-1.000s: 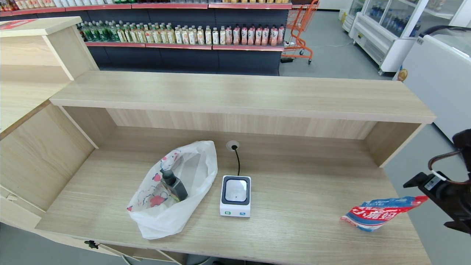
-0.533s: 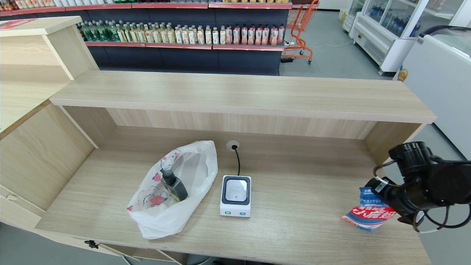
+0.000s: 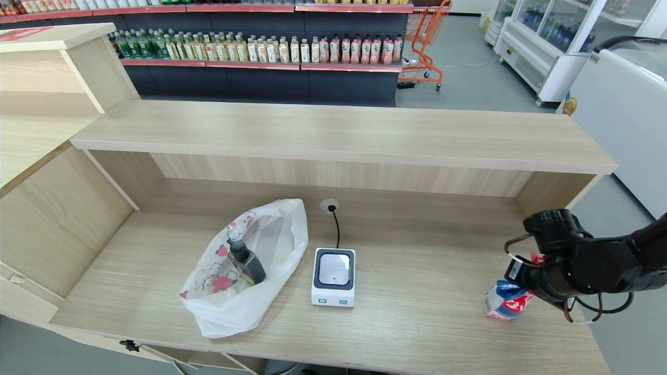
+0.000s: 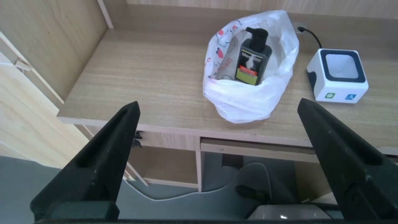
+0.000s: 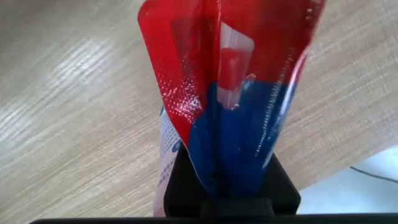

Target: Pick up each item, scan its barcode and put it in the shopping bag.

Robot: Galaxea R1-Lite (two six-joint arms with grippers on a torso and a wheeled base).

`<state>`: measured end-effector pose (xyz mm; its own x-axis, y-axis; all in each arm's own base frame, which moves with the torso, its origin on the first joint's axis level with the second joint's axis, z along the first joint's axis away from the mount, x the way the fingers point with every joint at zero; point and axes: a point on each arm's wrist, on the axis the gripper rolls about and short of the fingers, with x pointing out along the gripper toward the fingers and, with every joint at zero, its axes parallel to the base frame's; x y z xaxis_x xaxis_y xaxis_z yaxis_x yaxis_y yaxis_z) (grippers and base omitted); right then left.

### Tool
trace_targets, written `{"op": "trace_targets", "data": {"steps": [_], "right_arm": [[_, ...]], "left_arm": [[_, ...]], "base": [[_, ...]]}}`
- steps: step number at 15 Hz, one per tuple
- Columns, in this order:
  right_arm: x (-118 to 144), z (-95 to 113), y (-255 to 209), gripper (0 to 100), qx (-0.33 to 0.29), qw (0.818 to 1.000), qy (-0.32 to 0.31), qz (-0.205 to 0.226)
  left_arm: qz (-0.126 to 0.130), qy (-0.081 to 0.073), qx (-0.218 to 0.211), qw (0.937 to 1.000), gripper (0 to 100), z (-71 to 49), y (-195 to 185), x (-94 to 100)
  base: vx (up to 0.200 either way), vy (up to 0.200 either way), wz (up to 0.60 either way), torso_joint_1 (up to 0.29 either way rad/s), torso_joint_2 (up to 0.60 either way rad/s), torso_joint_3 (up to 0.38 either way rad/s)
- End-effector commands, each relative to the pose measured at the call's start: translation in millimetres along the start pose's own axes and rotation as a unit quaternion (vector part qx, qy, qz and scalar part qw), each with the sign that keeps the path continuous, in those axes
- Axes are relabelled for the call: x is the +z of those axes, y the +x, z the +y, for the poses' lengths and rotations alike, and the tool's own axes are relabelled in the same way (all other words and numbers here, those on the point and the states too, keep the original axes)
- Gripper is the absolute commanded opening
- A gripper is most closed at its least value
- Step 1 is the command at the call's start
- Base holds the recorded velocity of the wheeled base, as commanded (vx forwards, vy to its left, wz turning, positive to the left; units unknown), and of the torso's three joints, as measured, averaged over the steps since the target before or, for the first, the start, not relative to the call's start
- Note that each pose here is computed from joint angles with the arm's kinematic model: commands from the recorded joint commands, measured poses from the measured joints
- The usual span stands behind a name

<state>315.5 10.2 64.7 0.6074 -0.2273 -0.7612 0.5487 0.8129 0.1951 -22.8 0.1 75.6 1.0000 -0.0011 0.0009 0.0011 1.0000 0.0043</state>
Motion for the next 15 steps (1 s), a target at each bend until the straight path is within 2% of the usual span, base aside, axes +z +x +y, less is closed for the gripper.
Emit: {"op": "trace_targets", "data": {"steps": [1,2,3,5,6,7,8,9,10,12,13,15], "right_arm": [[18,9,-33,0,0.078,0.995,-0.038,-0.057],[24,10,-54,0,0.135,0.986,-0.069,-0.075],[28,7,-81,0,0.224,0.962,-0.122,-0.094],[29,-8,-129,0,0.426,0.864,-0.236,-0.126],[29,-14,-139,0,0.492,0.815,-0.276,-0.133],[29,-18,-148,0,0.539,0.774,-0.303,-0.139],[30,-20,-165,0,0.615,0.699,-0.334,-0.143],[30,-21,-175,0,0.646,0.664,-0.348,-0.145],[27,-20,-183,0,0.669,0.636,-0.358,-0.141],[20,-19,-200,0,0.699,0.598,-0.370,-0.132],[14,-18,-208,0,0.709,0.587,-0.371,-0.123],[9,-14,-211,0,0.718,0.584,-0.366,-0.100]], "left_arm": [[0.000,0.000,0.000,1.0000,100,0.0,0,0.0],[0.000,0.000,-0.001,1.0000,100,0.0,0,0.0],[0.000,0.000,0.000,1.0000,100,0.0,0,0.0],[0.000,0.000,0.000,1.0000,100,0.0,0,0.0],[0.000,0.000,-0.001,1.0000,100,0.0,0,0.0],[0.000,0.000,0.000,1.0000,100,0.0,0,0.0],[0.000,0.000,0.001,1.0000,100,0.0,0,0.0],[0.000,0.000,0.001,1.0000,100,0.0,0,0.0],[0.000,0.000,0.000,1.0000,100,0.0,0,0.0],[0.000,0.000,0.001,1.0000,100,0.0,0,0.0],[0.000,0.000,0.000,1.0000,100,0.0,0,0.0],[0.000,0.000,0.000,1.0000,100,0.0,0,0.1]], "base": [[0.000,0.000,0.00,0.000,0.00,0.000],[0.000,0.000,0.00,0.000,0.00,0.000],[0.000,0.000,0.00,0.000,0.00,0.000],[0.000,0.000,0.00,0.000,0.00,0.000],[0.000,0.000,0.00,0.000,0.00,0.000],[0.000,0.000,0.00,0.000,0.00,0.000],[0.000,0.000,0.00,0.000,0.00,0.000],[0.000,0.000,0.00,0.000,0.00,0.000],[0.000,0.000,0.00,0.000,0.00,0.000],[0.000,0.000,0.00,0.000,0.00,0.000],[0.000,0.000,0.00,0.000,0.00,0.000],[0.000,0.000,0.00,0.000,0.00,0.000]]}}
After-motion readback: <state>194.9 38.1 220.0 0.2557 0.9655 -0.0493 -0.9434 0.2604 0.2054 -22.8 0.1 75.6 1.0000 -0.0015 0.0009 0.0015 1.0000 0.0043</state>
